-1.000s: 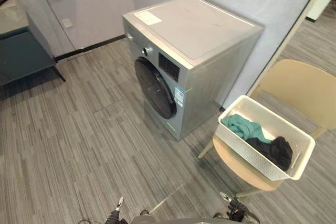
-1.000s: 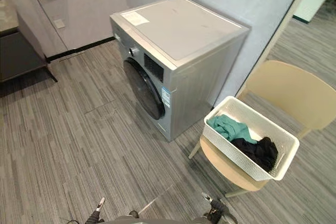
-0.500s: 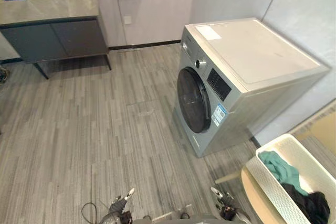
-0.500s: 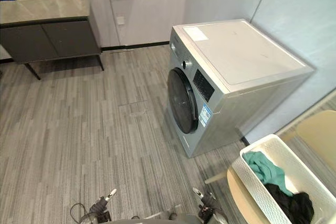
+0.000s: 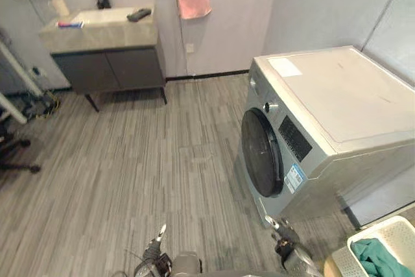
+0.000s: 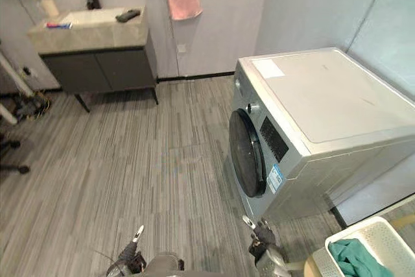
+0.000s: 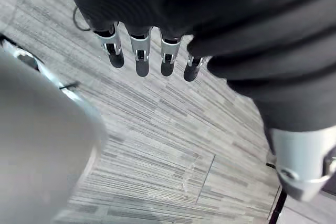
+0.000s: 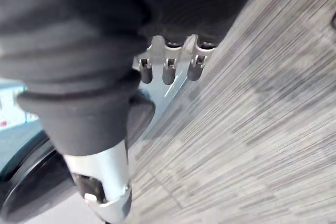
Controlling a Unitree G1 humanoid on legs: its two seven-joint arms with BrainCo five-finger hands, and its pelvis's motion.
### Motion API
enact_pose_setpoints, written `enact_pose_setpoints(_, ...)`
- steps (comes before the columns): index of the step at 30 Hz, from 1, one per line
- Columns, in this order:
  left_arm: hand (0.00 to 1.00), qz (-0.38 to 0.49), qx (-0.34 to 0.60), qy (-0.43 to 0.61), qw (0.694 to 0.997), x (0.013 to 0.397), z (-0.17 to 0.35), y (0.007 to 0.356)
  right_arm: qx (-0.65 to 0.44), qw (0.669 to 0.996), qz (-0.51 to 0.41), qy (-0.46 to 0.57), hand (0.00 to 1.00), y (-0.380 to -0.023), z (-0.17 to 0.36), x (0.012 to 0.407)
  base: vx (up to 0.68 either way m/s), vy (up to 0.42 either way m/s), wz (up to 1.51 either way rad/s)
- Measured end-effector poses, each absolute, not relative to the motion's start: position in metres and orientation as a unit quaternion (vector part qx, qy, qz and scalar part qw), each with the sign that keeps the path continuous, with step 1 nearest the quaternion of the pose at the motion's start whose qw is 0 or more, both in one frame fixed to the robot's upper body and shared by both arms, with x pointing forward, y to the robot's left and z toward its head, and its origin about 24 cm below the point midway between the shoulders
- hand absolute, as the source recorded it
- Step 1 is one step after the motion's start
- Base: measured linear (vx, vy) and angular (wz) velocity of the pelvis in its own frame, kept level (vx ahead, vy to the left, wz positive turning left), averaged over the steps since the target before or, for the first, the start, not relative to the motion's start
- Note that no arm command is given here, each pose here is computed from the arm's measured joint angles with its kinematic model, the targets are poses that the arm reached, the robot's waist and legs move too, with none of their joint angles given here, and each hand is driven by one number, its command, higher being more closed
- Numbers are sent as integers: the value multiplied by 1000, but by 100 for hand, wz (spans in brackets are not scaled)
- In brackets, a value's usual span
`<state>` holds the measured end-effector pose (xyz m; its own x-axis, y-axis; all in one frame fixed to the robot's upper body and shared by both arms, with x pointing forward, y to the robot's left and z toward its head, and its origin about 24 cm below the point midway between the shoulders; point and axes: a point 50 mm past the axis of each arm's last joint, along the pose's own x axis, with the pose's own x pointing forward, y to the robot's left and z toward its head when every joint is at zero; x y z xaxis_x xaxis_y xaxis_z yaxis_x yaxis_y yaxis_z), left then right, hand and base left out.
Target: Pick up the laundry basket with both hands and put the clothes into the washing machine.
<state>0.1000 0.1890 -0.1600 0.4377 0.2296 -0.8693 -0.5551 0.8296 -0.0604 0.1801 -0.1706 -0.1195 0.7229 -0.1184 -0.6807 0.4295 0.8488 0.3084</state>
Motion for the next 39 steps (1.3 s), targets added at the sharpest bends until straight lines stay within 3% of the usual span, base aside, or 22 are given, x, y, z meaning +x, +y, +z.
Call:
enact_pose_setpoints(3,0,250,-158,472,831,100,-158,197,213,938,-107,251,0,-158,-82,212,228,172,-115)
enact_pose_setpoints(5,0,252,-157,486,822,91,-162,189,181,963,-104,172,0,-174,-53,220,228,295,-57)
enact_pose_setpoints(15,0,236,-64,524,816,70,-163,220,85,983,-107,119,0,-196,-28,232,130,246,-19)
enact_pose_setpoints(20,0,216,-40,514,829,83,-160,221,32,989,-103,104,0,-213,-17,239,-21,-59,0)
enact_pose_setpoints(24,0,188,-34,511,838,90,-160,212,-26,987,-134,80,0,-251,2,251,-97,-159,5)
enact_pose_setpoints(26,0,173,-29,492,853,105,-156,211,-42,982,-169,67,0,-275,19,275,-182,-174,8)
enact_pose_setpoints(30,0,155,-24,476,865,121,-152,206,-35,983,-174,46,0,-279,48,316,-240,-135,10)
enact_pose_setpoints(34,0,149,-28,444,883,141,-144,207,-15,982,-190,17,0,-296,97,354,-188,52,31)
enact_pose_setpoints(36,0,157,-46,423,891,150,-140,205,-13,979,-200,-34,0,-307,147,371,-50,94,21)
enact_pose_setpoints(39,0,174,-58,379,907,168,-128,211,15,971,-229,-69,0,-317,183,378,-137,78,2)
